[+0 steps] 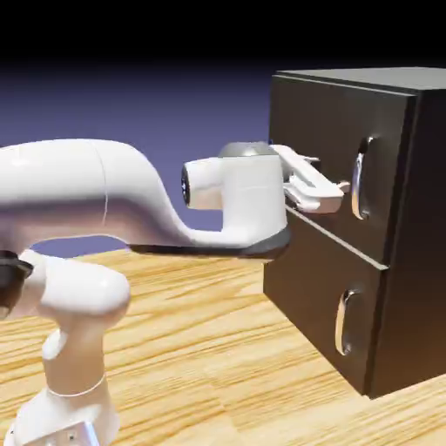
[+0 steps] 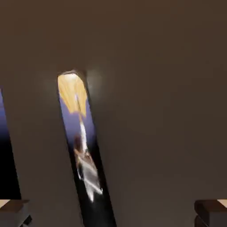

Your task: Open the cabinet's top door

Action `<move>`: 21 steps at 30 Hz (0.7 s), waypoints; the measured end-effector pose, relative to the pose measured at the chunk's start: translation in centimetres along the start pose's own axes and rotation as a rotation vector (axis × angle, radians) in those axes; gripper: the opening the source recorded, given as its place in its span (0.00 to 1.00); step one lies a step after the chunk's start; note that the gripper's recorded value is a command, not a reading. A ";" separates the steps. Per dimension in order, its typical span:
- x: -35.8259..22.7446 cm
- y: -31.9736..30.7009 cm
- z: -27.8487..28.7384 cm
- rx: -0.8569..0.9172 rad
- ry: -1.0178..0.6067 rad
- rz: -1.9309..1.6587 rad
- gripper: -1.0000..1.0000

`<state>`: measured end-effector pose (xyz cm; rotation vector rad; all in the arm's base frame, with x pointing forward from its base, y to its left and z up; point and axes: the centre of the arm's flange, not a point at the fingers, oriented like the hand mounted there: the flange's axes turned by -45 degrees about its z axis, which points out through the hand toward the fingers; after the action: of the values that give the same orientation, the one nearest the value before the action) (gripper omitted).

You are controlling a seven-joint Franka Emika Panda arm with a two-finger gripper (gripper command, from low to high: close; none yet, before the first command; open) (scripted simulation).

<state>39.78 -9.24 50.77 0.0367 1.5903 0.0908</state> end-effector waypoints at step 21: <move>0.8 1.2 0.7 0.112 -0.023 -0.074 0.00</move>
<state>40.39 -7.92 50.06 0.0662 1.5711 -0.0560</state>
